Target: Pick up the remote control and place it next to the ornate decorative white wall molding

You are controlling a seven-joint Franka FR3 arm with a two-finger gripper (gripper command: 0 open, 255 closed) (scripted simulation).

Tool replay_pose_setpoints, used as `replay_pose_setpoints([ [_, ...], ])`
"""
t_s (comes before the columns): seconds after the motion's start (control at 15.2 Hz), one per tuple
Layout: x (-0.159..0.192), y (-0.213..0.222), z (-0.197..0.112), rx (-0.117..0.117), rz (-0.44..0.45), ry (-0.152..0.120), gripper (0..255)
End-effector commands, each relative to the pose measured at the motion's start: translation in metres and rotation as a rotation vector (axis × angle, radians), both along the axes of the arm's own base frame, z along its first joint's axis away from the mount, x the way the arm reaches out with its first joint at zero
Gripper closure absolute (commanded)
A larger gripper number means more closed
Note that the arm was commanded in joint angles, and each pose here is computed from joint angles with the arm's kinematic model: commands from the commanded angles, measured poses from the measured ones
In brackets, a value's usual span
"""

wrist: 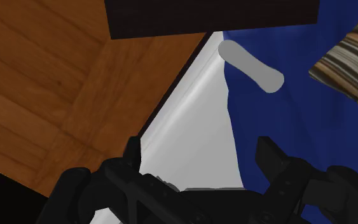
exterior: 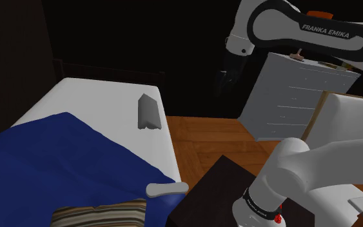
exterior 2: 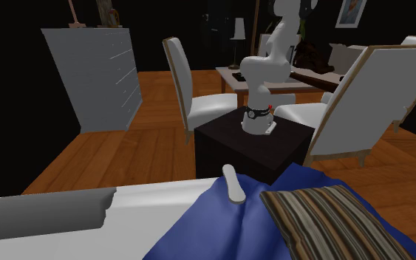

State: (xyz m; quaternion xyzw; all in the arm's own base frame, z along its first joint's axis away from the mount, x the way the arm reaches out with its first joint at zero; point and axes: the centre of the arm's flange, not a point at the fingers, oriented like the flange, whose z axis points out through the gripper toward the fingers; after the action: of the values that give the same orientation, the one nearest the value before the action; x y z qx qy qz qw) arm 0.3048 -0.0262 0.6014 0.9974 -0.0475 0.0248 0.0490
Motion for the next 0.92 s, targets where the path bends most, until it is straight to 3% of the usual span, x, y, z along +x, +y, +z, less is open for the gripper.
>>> replay_pose_setpoints([
  [0.0,0.0,0.0,0.0,0.0,0.0,0.0,0],
  [0.86,0.038,0.036,-0.161,0.031,0.322,0.029,0],
])
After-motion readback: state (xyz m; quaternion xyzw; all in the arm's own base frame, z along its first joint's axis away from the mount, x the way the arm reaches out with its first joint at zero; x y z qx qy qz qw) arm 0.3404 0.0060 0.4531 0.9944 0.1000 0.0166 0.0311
